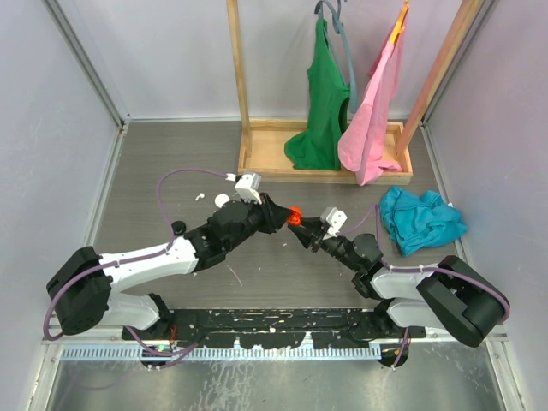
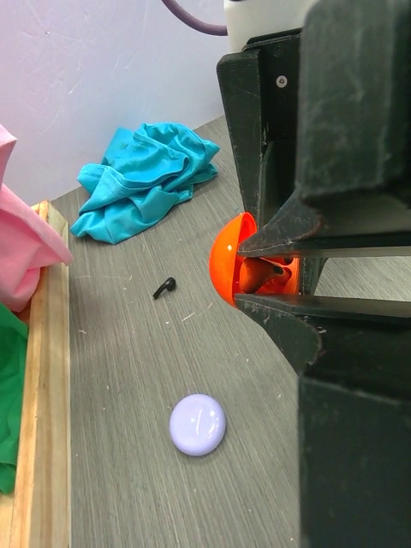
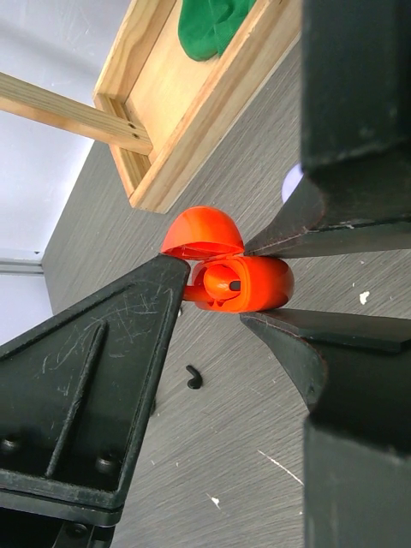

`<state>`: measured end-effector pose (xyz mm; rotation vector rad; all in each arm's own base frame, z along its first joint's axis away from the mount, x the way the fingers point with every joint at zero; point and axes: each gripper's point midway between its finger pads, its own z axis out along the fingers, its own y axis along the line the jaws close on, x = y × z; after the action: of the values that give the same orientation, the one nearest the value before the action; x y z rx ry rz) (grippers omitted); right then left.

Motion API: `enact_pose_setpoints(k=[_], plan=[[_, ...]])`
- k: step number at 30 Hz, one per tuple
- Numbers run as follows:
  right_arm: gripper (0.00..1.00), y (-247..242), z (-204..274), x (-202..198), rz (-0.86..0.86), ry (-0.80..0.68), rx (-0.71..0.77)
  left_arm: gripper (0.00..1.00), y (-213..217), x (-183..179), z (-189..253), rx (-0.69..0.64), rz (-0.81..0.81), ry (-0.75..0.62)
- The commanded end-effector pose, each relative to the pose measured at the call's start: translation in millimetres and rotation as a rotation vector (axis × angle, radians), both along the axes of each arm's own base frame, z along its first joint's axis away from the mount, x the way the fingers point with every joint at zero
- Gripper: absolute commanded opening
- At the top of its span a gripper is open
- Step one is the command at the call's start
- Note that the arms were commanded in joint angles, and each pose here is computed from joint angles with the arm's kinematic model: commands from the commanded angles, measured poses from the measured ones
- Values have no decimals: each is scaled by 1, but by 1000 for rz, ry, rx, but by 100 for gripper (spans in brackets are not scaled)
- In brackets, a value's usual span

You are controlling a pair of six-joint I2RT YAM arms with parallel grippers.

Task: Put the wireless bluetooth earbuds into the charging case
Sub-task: Place the earbud in the charging case.

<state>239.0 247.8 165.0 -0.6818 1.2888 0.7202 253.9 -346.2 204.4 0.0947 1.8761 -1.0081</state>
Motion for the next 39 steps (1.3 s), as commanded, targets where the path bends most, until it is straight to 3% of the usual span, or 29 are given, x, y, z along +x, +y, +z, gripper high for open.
enact_pose_setpoints(k=[1, 8, 14, 16, 22, 32, 39], plan=[[1, -2, 28, -1, -4, -78, 75, 16, 4, 3, 17, -33, 44, -47], [1, -2, 29, -2, -6, -79, 78, 18, 8, 4, 10, -1, 79, -25], [1, -2, 28, -2, -5, -79, 77, 31, 9, 1, 5, 15, 84, -7], [1, -2, 28, -2, -2, -78, 75, 34, 15, -2, 21, -11, 88, -29], [1, 5, 27, -5, 38, -65, 71, 43, 31, -9, 40, 75, 65, -90], [1, 21, 36, -14, 144, -86, 50, 64, 50, -32, 67, 104, -213, -123], [1, 34, 50, -23, 244, -82, 13, 72, 60, -37, 66, 47, -367, -95]])
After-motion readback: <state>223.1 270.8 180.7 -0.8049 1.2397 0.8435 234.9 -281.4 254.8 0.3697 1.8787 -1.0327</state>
